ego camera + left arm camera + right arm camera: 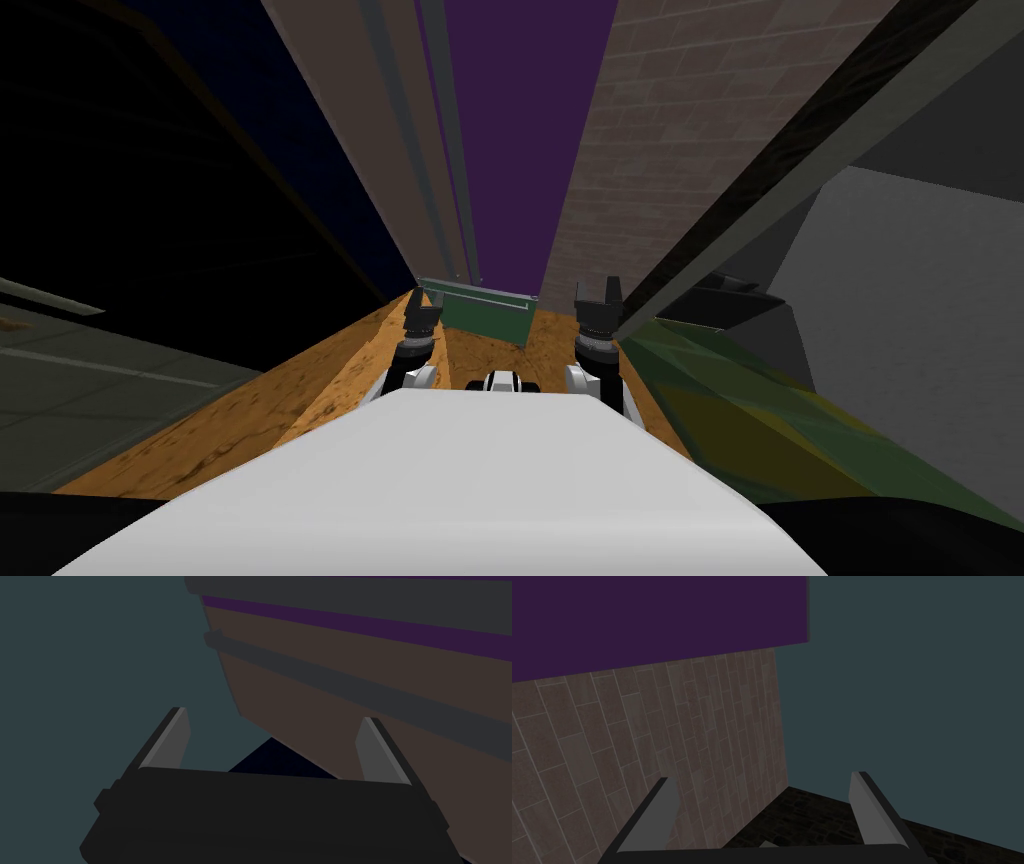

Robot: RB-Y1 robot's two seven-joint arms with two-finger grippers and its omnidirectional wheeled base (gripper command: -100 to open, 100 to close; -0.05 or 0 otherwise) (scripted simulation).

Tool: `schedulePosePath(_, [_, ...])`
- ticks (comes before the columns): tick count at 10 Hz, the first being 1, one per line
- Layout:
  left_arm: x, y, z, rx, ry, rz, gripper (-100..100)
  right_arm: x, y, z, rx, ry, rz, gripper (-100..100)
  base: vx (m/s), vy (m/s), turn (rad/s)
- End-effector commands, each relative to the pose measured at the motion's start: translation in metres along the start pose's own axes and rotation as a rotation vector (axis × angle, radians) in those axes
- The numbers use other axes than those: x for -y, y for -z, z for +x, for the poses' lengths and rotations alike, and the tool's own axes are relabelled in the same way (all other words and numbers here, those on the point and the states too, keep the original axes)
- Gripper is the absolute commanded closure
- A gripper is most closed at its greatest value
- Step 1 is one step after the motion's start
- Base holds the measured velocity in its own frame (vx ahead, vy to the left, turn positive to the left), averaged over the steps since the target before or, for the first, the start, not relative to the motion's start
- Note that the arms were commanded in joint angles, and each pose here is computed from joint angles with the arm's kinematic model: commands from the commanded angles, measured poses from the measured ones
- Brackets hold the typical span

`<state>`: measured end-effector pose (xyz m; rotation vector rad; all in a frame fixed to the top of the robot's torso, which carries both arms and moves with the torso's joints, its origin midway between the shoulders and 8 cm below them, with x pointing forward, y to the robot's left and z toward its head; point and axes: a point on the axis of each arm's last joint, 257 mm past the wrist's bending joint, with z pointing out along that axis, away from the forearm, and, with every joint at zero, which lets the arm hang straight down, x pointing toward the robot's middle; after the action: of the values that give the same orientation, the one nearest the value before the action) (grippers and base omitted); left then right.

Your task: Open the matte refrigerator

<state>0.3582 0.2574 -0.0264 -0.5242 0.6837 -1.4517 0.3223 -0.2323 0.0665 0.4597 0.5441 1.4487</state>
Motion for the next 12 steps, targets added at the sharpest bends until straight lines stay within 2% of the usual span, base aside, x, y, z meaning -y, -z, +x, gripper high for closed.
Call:
schedulePosePath(1, [-0.011,0.012,0.003,-0.009,0.005,0.008,-100,0.0,0.0,0.0,0.0,0.0,0.0,0,0.119,0.05,-0.082])
schedulePosePath(4, [-0.024,0.023,0.004,-0.011,0.008,-0.005,-100,0.0,0.0,0.0,0.0,0.0,0.0,0,0.096,0.023,-0.036])
schedulePosePath(6, [-0.032,0.034,0.008,-0.016,0.014,0.006,-100,0.0,0.0,0.0,0.0,0.0,0.0,0,0.097,0.025,-0.076])
schedulePosePath(7, [-0.039,0.04,0.008,-0.015,0.013,-0.012,-100,0.0,0.0,0.0,0.0,0.0,0.0,0,0.109,0.029,-0.033])
schedulePosePath(8, [-0.039,0.043,0.01,-0.017,0.016,0.004,-100,0.0,0.0,0.0,0.0,0.0,0.0,0,0.115,0.037,-0.05])
schedulePosePath(9, [-0.047,0.048,0.009,-0.016,0.016,-0.016,-100,0.0,0.0,0.0,0.0,0.0,0.0,0,0.086,0.031,-0.03])
schedulePosePath(10, [-0.048,0.053,0.011,-0.017,0.019,-0.003,-100,0.0,0.0,0.0,0.0,0.0,0.0,0,0.076,0.016,-0.047])
schedulePosePath(11, [-0.055,0.058,0.011,-0.016,0.018,-0.022,-100,0.0,0.0,0.0,0.0,0.0,0.0,0,0.064,0.017,-0.035])
schedulePosePath(12, [-0.057,0.063,0.013,-0.018,0.021,-0.014,-100,0.0,0.0,0.0,0.0,0.0,0.0,0,0.09,0.012,-0.075])
